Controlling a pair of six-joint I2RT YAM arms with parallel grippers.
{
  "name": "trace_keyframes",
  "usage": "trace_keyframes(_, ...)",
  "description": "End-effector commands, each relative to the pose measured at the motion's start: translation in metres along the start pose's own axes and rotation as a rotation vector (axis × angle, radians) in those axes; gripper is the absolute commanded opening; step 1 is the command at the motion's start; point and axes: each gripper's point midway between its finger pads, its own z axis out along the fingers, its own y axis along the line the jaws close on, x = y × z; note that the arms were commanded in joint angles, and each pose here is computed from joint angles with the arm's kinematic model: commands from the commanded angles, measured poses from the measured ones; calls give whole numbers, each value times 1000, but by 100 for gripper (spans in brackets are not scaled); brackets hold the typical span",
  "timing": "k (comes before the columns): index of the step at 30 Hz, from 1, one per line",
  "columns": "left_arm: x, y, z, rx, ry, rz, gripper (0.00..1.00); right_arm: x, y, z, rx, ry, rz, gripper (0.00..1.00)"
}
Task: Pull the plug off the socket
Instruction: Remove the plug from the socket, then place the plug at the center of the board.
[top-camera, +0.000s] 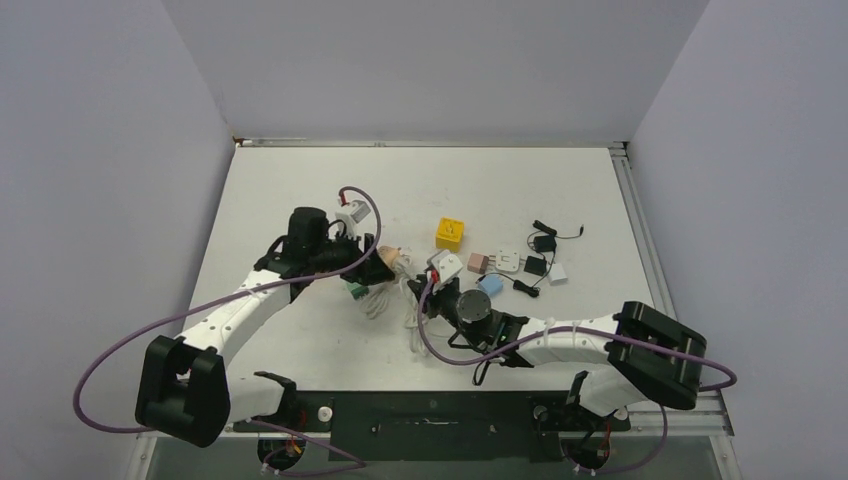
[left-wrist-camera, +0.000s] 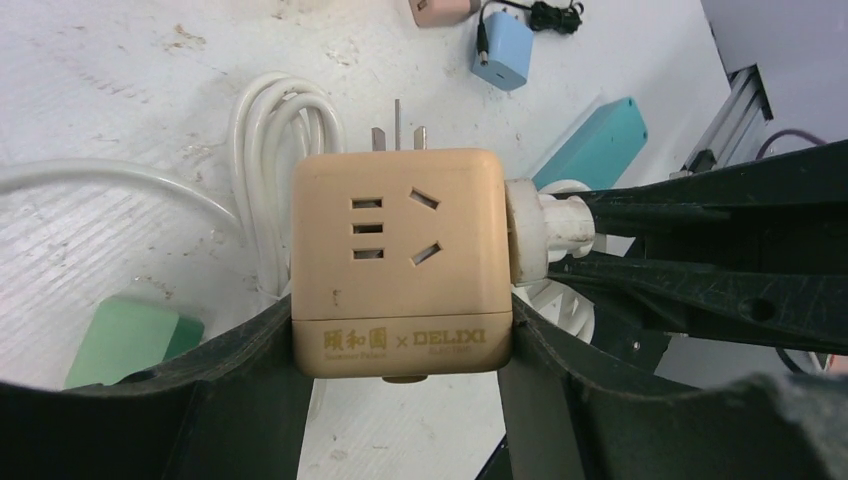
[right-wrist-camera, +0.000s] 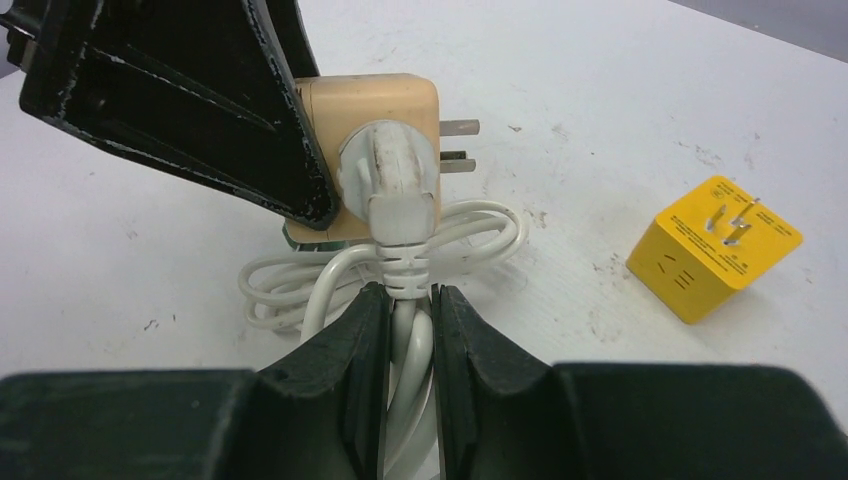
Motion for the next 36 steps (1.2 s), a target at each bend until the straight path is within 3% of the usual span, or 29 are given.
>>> trace_keyframes(1,-61,-35,-30,170,-239,116,0,38,-38,11,168,129,-5,5)
trace_keyframes(15,-76,-34,-43,181,-327,106,0,59,-48,24,195,228,22,5)
trace_keyframes(21,-58,38,-42,-258,-222,83,0,40,-46,17,162,160,22,5)
trace_keyframes(29,-38,69,-45,-549,-93,162,0,20,-30,9,66,77,13,5)
trace_keyframes(36,-42,46,-33,-373,-126,129,0,19,-29,8,72,74,5,5)
